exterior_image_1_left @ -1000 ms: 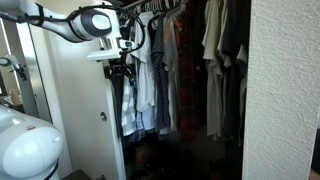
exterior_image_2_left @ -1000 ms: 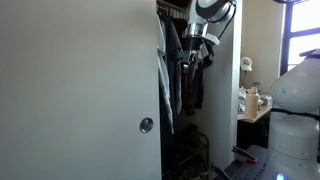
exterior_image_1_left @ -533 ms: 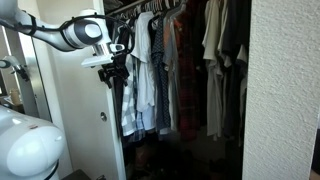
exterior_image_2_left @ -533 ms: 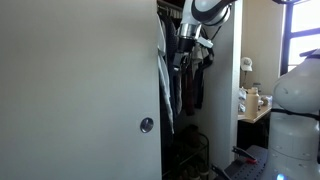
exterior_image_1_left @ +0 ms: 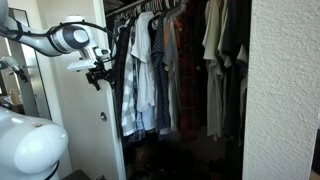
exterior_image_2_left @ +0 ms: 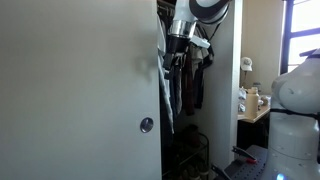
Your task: Slide the closet door to the right
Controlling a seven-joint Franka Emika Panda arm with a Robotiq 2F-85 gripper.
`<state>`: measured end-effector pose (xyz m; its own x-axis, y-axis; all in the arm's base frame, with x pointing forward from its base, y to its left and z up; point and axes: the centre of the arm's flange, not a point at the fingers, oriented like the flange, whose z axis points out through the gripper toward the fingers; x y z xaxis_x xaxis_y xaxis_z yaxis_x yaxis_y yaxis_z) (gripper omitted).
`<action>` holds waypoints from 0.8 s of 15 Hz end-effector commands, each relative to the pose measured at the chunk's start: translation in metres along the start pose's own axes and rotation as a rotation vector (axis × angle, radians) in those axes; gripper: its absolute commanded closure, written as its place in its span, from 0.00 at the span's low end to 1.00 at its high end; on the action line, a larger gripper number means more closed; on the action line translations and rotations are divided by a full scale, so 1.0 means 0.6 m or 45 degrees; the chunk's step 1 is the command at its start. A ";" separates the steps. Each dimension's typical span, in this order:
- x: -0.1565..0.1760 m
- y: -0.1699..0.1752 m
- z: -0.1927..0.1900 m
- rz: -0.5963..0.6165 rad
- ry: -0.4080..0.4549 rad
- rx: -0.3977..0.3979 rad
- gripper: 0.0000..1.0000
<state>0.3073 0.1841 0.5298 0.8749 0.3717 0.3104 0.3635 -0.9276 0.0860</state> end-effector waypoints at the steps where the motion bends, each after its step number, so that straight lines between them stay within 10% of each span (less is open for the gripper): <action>1: -0.015 -0.048 0.022 0.041 0.012 0.030 0.00; 12: -0.062 -0.129 0.166 -0.036 0.197 0.062 0.00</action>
<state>0.2786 0.2347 0.4451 0.8149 0.4000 0.4193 0.4071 -0.9101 0.0771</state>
